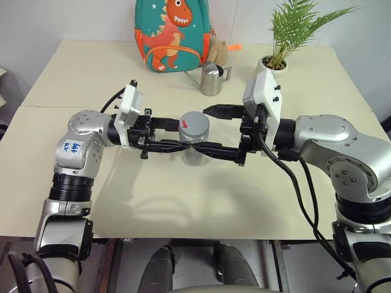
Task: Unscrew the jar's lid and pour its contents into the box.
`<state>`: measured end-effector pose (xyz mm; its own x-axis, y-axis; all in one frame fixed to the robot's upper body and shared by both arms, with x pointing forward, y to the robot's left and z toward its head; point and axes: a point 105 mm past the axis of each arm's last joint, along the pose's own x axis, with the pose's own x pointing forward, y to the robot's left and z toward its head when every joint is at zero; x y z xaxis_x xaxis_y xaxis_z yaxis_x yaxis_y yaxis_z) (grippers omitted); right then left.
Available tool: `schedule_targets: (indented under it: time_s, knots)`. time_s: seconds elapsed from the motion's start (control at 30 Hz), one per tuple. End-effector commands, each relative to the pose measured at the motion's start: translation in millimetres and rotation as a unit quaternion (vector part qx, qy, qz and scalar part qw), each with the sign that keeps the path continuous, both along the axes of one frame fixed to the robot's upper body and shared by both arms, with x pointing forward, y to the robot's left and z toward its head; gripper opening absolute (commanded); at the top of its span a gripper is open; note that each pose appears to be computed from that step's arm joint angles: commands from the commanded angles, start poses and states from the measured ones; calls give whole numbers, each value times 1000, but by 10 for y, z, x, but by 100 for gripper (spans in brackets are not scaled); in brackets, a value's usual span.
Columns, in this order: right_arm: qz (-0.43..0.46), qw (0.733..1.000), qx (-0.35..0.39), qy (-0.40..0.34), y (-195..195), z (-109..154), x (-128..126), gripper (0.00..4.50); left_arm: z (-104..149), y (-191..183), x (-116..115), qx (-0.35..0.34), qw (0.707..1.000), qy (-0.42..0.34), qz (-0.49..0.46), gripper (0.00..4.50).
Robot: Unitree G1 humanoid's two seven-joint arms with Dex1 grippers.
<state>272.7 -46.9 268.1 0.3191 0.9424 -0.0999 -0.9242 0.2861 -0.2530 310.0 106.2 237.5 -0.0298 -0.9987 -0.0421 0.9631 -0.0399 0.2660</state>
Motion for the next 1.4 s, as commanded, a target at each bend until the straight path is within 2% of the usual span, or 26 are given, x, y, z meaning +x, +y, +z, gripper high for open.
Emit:
schedule_targets:
  time_s: [0.03, 0.43, 0.93, 1.4]
  knots:
    - [10, 1000, 8, -26, -32, 132, -95, 447, 106, 26, -34, -4, 1000, -25, -2, 193]
    - [-12, 999, 9, -37, -84, 188, -39, 447, 88, 22, -13, -4, 1000, -22, -3, 193]
    - [4, 999, 17, -49, -1, 313, -90, 447, 63, 7, 23, -4, 1000, -23, -3, 193]
    - [2, 1000, 5, -18, 118, 259, -38, 447, 76, -17, 41, -3, 1000, -30, -8, 193]
